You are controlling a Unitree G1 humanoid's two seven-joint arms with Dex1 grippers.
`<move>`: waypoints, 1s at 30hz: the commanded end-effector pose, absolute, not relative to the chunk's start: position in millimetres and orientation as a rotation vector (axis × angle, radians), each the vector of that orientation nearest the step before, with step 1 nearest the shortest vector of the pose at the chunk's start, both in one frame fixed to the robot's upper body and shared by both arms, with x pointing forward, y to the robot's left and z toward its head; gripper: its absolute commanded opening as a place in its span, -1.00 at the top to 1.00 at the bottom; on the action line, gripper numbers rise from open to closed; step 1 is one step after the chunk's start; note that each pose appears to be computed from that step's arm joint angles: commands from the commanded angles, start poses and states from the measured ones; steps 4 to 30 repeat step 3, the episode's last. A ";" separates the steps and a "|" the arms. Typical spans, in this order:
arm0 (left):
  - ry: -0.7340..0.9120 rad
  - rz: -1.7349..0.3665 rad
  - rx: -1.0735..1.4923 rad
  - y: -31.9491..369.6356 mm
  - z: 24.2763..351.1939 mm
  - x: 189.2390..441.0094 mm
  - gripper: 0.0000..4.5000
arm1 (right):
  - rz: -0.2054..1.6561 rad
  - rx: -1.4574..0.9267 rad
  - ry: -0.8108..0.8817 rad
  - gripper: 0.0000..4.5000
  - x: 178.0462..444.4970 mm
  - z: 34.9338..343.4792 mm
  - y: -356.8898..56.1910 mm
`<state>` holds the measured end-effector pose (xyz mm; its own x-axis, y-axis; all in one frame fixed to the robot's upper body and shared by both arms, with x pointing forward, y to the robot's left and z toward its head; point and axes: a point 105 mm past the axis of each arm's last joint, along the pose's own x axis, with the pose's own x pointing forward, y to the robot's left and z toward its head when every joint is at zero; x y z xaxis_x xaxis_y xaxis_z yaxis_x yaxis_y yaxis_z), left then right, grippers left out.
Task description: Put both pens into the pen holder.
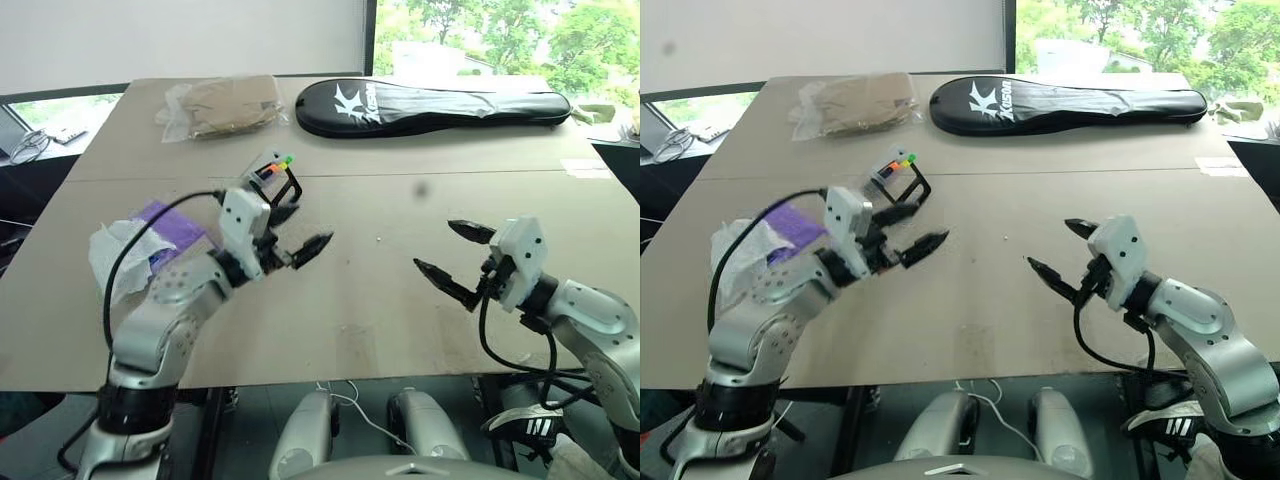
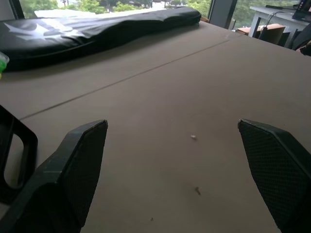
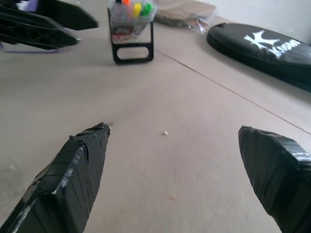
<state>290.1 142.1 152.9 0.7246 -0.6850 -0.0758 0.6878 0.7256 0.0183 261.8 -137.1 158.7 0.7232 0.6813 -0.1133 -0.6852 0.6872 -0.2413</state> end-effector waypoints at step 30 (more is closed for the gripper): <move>0.061 -0.726 0.074 152.1 158.6 270.5 -0.96 | 0.700 -0.314 -0.022 -1.00 262.1 165.7 -148.4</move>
